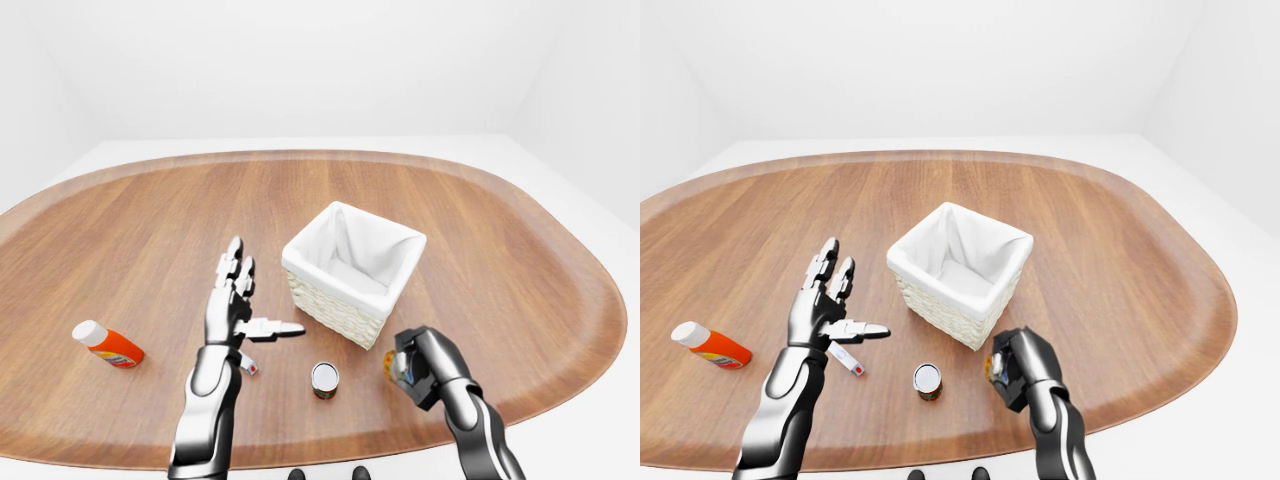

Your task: Pick up the alphabet soup and the cream cheese box, and put them in the basket.

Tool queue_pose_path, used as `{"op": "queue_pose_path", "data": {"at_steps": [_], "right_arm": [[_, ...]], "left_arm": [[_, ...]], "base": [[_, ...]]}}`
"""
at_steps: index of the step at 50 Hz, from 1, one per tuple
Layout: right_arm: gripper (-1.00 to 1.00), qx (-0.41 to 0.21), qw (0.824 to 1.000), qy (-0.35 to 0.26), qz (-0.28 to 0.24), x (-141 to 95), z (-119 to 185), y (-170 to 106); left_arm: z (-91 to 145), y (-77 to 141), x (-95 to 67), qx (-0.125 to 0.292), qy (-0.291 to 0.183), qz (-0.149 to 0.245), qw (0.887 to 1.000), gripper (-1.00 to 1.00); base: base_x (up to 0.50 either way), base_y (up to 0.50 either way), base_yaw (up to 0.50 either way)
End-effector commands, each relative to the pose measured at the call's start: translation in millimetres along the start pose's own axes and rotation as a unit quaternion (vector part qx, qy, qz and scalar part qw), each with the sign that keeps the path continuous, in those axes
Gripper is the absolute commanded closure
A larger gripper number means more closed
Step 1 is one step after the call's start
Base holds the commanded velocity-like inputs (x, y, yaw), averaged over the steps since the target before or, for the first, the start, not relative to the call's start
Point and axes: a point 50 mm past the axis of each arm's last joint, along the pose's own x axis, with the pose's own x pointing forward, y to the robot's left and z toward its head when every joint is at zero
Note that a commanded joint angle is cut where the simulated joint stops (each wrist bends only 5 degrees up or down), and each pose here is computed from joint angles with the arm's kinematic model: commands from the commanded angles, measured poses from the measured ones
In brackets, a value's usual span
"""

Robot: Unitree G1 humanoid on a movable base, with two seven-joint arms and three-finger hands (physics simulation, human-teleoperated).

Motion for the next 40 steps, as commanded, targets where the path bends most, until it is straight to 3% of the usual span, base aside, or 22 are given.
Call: {"op": "queue_pose_path", "data": {"at_steps": [1,12,27,40], "right_arm": [[1.00,-0.047,0.997,-0.054,-0.018,-26.9,31.9,-20.2],[1.00,-0.087,0.991,-0.095,-0.027,-47.4,58.8,-42.3],[1.00,-0.161,0.983,-0.077,-0.051,-77.9,78.5,-86.0],[1.00,-0.190,0.964,-0.089,-0.163,-96.4,99.4,-115.5]], "left_arm": [[-0.2,-0.5,-0.5,0.000,0.000,-0.001,1.000,-1.00],[-1.3,-1.1,-0.1,0.001,0.003,-0.002,1.000,-1.00],[-1.4,-0.9,-0.1,0.001,0.003,-0.001,1.000,-1.00],[-1.7,-1.9,0.1,0.002,0.004,-0.002,1.000,-1.00]], "base": [[0.00,0.00,0.00],[0.00,0.00,0.00],[0.00,0.00,0.00],[0.00,0.00,0.00]]}}
